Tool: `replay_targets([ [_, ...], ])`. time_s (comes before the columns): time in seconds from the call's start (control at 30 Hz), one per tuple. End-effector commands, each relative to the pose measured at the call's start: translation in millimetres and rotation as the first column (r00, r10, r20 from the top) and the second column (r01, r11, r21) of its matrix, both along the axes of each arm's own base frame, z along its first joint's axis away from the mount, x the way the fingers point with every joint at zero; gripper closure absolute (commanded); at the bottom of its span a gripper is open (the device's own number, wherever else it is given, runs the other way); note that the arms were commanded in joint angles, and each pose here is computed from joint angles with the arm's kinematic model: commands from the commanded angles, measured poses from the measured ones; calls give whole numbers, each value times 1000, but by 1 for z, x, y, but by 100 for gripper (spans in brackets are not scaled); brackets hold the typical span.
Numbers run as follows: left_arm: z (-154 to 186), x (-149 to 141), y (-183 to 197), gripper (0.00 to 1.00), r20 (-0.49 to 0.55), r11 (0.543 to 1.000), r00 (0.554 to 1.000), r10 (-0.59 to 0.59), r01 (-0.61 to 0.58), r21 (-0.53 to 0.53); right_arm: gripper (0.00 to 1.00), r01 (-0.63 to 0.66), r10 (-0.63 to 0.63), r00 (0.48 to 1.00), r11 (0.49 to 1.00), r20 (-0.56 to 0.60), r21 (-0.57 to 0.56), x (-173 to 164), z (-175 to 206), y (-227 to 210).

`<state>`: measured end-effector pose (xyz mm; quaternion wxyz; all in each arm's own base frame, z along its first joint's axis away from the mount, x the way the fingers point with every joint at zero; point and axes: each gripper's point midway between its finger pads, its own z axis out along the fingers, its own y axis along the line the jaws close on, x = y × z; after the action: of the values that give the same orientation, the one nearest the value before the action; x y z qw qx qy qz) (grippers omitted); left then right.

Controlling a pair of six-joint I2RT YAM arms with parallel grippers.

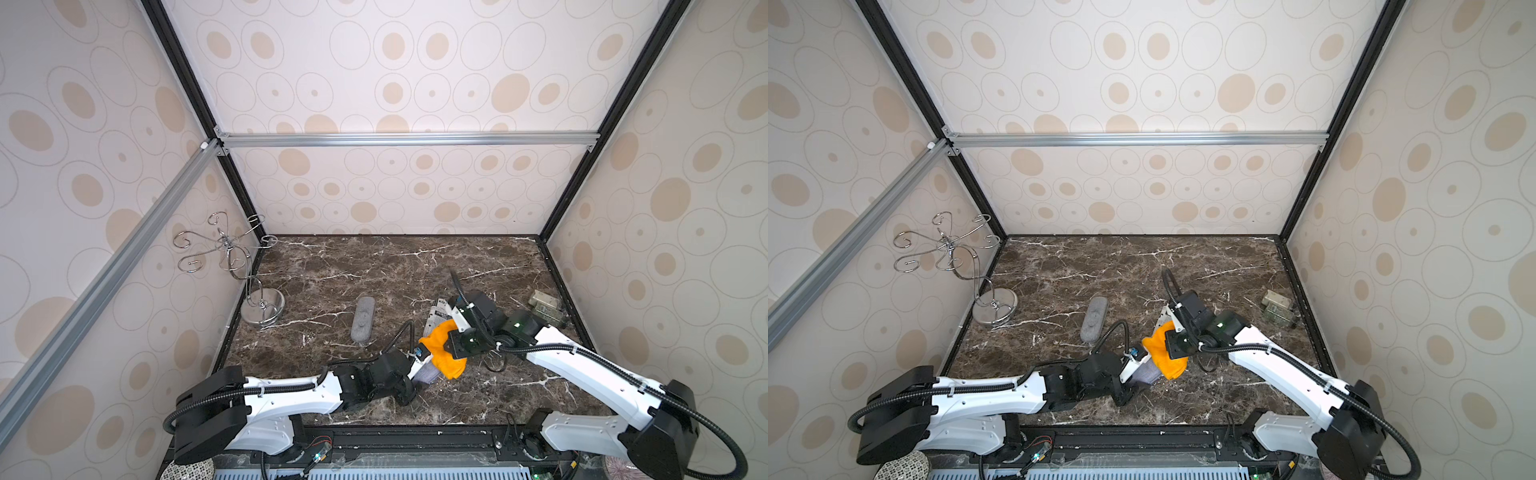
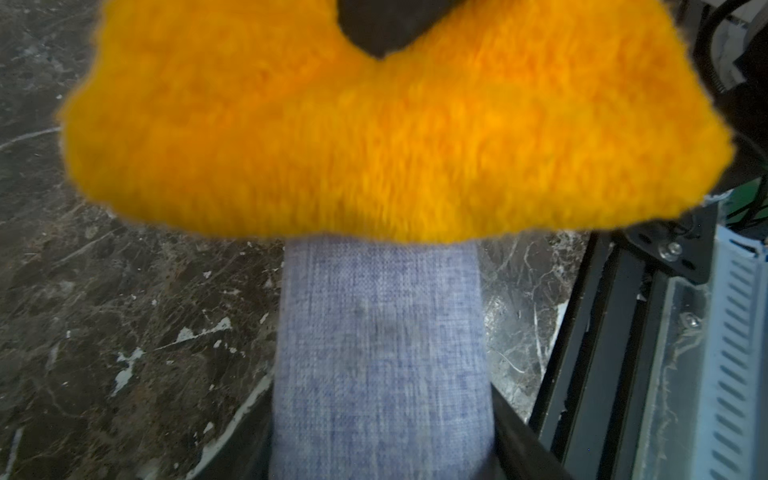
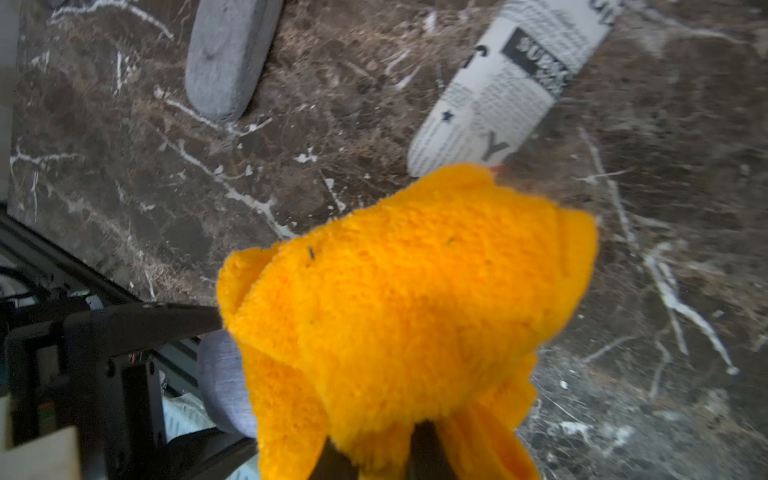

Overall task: Wipe the eyeglass case
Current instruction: Wipe the dirt from the eyeglass case.

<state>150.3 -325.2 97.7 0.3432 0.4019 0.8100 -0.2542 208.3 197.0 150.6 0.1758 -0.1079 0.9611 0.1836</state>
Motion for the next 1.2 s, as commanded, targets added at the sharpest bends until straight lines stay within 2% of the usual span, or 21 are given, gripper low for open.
replay_targets([
  [0.0,33,4,-13,52,-57,985,998,-12,2,-170,100,39,-38,999,998,11,-45,-7,1,-31],
  [0.13,33,6,-5,52,-186,971,982,-38,-8,-240,100,30,-30,994,1000,104,0,-9,27,-37],
  [0.3,38,2,0,50,-335,940,932,-140,18,-342,100,-27,14,981,997,191,67,-12,53,-32],
  [0.47,39,-4,-3,50,-423,923,878,-224,51,-382,100,-104,80,979,987,188,123,-14,57,-11],
  [0.63,52,5,-6,50,-425,897,872,-243,34,-441,100,-226,205,954,971,218,78,-31,52,24],
  [0.83,67,15,-5,50,-432,865,863,-262,12,-501,100,-315,292,934,945,207,86,-56,41,48],
  [0.93,66,15,-3,50,-428,867,863,-269,23,-498,100,-284,270,940,958,207,41,-53,34,39],
  [1.03,67,10,-1,50,-401,866,866,-297,66,-496,100,-162,176,946,984,272,-72,-33,35,11],
  [1.17,67,4,3,48,-390,869,867,-311,94,-485,100,-13,54,953,990,298,-139,-10,44,-26],
])
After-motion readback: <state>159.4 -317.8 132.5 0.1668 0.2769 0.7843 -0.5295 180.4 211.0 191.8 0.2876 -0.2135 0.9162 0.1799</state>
